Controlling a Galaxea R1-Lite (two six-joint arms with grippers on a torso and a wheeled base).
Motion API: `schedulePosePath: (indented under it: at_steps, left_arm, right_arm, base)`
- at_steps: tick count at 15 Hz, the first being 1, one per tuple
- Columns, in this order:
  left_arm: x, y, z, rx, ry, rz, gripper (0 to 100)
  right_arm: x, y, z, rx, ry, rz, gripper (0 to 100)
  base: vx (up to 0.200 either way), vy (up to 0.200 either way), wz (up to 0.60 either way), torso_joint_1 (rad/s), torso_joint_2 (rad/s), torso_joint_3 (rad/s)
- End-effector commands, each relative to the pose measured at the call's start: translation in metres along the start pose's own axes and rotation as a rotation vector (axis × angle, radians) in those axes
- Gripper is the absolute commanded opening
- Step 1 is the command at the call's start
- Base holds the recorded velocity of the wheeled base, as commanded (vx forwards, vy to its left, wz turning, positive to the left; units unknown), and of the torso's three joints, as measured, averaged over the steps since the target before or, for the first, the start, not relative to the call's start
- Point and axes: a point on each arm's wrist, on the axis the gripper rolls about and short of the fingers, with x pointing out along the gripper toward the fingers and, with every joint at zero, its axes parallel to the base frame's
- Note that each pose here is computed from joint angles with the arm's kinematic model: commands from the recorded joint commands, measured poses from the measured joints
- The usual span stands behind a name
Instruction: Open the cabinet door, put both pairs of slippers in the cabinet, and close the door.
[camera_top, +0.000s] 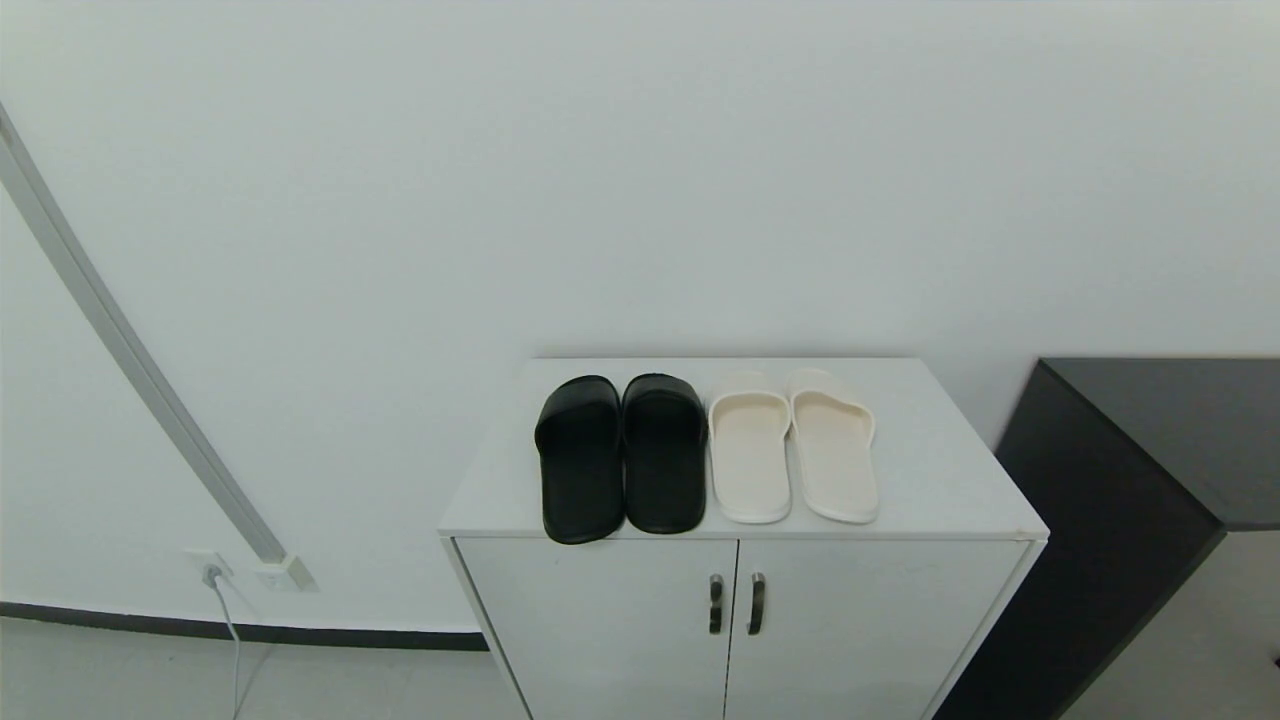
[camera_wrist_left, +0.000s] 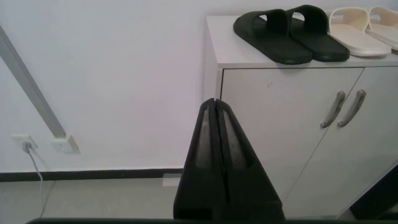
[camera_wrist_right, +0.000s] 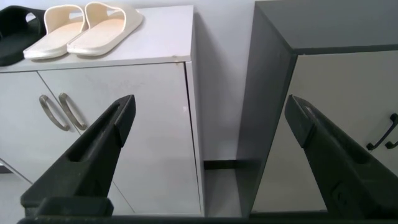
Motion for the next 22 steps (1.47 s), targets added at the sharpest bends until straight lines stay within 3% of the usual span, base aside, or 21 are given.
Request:
schedulePosePath:
  at_steps: [1, 11, 12, 13, 14, 15, 16, 17, 22]
  left_arm:
    - [0.0, 0.0, 0.0, 0.002, 0.001, -0.001, 0]
    - [0.0, 0.0, 0.0, 0.002, 0.001, 0.0, 0]
    - [0.0, 0.0, 0.0, 0.002, 0.001, 0.0, 0]
    - [0.0, 0.0, 0.0, 0.002, 0.001, 0.0, 0]
    - [0.0, 0.0, 0.0, 0.002, 0.001, 0.0, 0]
    - [0.0, 0.0, 0.0, 0.002, 0.001, 0.0, 0]
    - [0.0, 0.0, 0.0, 0.002, 0.001, 0.0, 0]
    - [0.0, 0.0, 0.0, -0.003, 0.001, 0.0, 0]
    - [0.0, 0.0, 0.0, 0.002, 0.001, 0.0, 0]
  right_arm:
    - [0.0, 0.0, 0.0, 0.0, 0.001, 0.002, 100]
    - [0.0, 0.001, 0.0, -0.012, 0.005, 0.039, 100]
    - [-0.001, 0.001, 0.009, -0.011, -0.023, 0.028, 100]
    - [-0.009, 0.002, 0.071, 0.075, -0.127, 0.049, 100]
    - [-0.009, 0.002, 0.087, 0.134, -0.103, 0.076, 100]
    - [0.004, 0.003, 0.084, 0.014, 0.052, 0.126, 100]
    - [0.014, 0.004, 0.077, -0.049, 0.129, 0.164, 100]
    - [0.031, 0.006, 0.076, -0.01, 0.219, 0.199, 100]
    - [0.129, 0.02, 0.094, -0.009, 0.288, 0.289, 100]
  base:
    - [0.0, 0.0, 0.0, 0.0, 0.0, 0.0]
    - [0.0, 0.0, 0.0, 0.0, 0.0, 0.0]
    - [0.0, 0.0, 0.0, 0.0, 0.0, 0.0]
    - [0.0, 0.0, 0.0, 0.0, 0.0, 0.0]
    - [0.0, 0.0, 0.0, 0.0, 0.0, 0.0]
    - [0.0, 0.0, 0.0, 0.0, 0.0, 0.0]
    - [0.0, 0.0, 0.0, 0.0, 0.0, 0.0]
    - [0.0, 0.0, 0.0, 0.0, 0.0, 0.0]
    - [0.0, 0.0, 0.0, 0.0, 0.0, 0.0]
